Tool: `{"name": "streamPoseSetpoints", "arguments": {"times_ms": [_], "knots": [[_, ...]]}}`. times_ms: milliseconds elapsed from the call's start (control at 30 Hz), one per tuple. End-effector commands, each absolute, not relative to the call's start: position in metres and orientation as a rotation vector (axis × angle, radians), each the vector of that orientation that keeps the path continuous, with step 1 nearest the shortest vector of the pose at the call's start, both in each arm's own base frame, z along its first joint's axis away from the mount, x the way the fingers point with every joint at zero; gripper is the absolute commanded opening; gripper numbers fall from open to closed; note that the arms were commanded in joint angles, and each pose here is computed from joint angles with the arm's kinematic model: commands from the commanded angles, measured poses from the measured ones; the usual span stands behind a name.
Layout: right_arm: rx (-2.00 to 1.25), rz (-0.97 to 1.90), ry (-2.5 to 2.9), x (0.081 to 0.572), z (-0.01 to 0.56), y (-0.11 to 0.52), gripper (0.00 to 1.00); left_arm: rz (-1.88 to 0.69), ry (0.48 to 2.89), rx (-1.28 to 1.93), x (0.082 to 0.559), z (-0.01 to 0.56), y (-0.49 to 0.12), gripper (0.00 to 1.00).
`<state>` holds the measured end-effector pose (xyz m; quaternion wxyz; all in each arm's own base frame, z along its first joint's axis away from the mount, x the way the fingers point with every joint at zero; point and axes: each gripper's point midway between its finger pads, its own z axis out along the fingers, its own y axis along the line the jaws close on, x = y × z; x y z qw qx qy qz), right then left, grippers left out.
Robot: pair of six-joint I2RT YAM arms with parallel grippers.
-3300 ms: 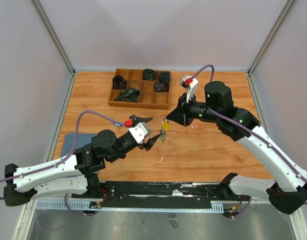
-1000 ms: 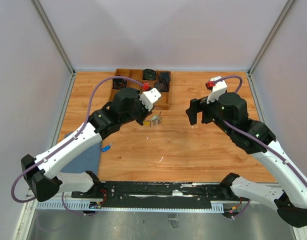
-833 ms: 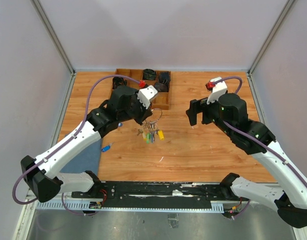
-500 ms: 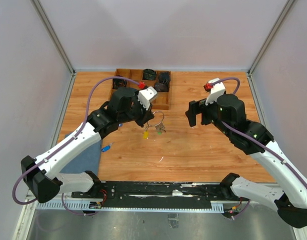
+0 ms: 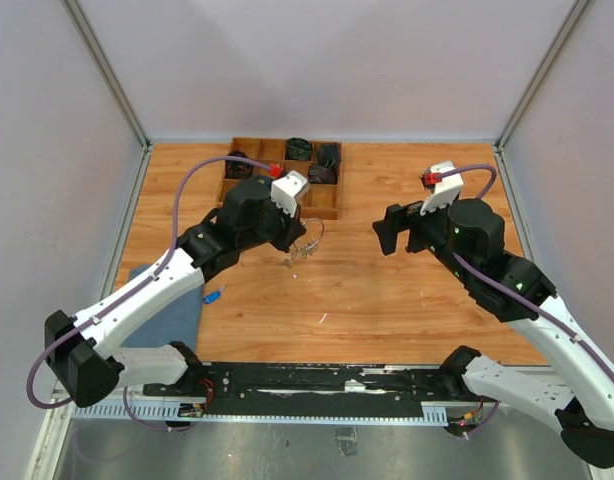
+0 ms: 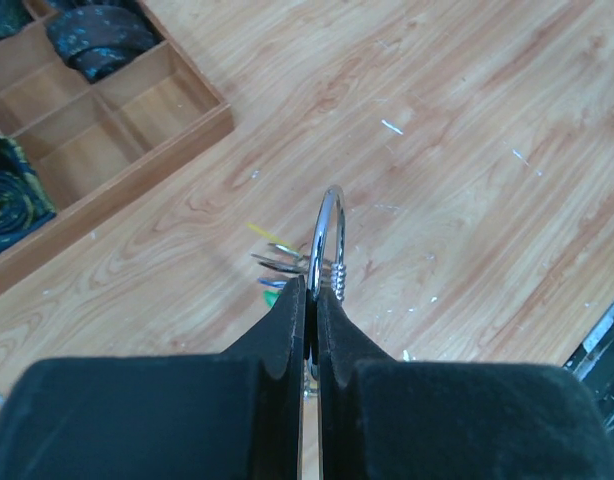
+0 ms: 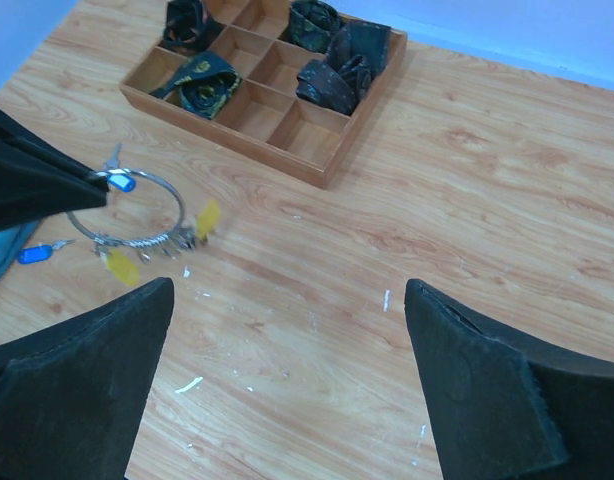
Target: Put the keys on the keyring
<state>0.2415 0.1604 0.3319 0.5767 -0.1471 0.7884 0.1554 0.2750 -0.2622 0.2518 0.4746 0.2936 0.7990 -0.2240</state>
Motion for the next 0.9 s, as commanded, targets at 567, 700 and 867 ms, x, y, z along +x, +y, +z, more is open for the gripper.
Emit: {"name": "streamPoseSetpoints", "arguments": {"times_ms": [567,700,867], "knots": [[-0.342,0.316,1.79,0.23,0.326,0.141,0.99,-1.232,1.73,0.729,0.227,0.237,-0.349,0.01],[-0.33,0.305,1.791,0.229,0.325,0.137,0.99,-1.293,1.738,0.783,0.21,0.228,-0.376,0.01],[-0.32,0.281,1.814,0.23,0.319,0.134,0.98,-1.308,1.824,0.75,0.207,0.19,-0.386,0.01]]}}
